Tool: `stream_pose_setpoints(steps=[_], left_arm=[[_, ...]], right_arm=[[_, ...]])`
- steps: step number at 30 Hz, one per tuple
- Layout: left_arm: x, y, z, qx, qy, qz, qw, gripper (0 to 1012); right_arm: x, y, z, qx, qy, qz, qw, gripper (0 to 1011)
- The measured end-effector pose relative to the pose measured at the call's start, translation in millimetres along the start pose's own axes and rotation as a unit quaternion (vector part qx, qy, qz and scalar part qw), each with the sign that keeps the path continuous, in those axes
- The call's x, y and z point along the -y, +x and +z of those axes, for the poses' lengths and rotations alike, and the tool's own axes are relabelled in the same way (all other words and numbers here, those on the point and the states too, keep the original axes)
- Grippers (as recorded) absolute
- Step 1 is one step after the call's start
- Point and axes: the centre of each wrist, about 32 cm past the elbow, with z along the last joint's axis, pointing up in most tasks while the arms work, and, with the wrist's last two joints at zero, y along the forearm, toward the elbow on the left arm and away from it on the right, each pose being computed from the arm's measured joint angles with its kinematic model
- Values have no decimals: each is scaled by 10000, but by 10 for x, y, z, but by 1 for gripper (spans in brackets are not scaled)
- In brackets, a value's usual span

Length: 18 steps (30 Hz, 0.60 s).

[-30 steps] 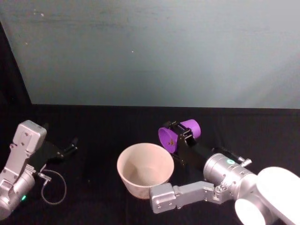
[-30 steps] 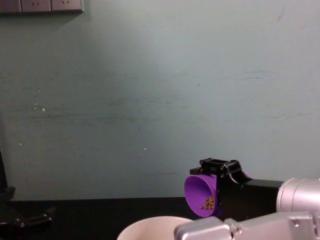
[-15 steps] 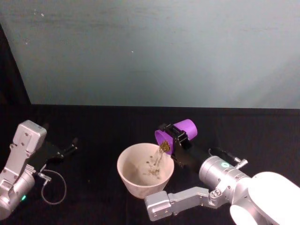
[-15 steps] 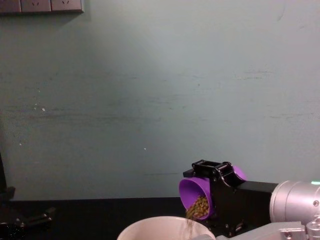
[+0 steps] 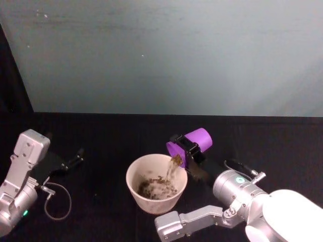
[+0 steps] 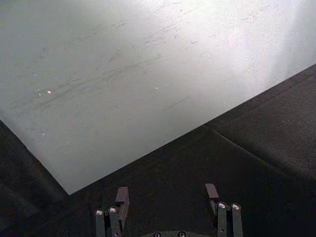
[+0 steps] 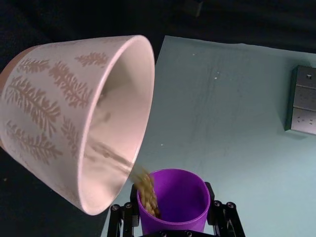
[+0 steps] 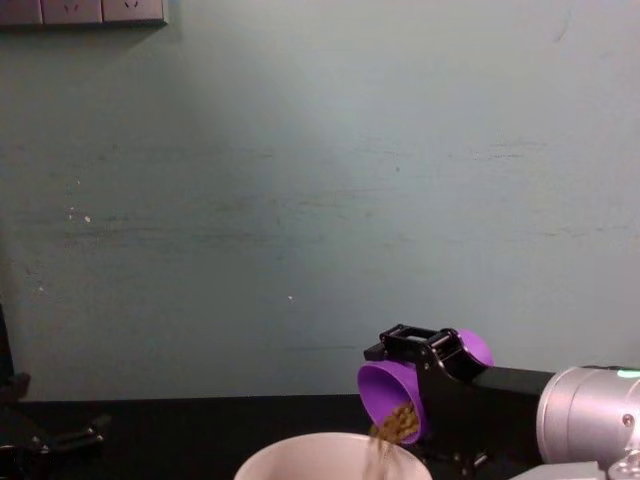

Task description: Pick up the cup and pour the mung beans from the cup into the bowl.

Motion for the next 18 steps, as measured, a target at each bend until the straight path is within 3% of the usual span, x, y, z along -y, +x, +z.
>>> stream_pose_setpoints(steps=[18], left_arm=[[0, 0, 0, 0, 0, 0, 10000, 1000]], right_arm=[[5, -25, 58, 556, -90, -89, 9984, 739]])
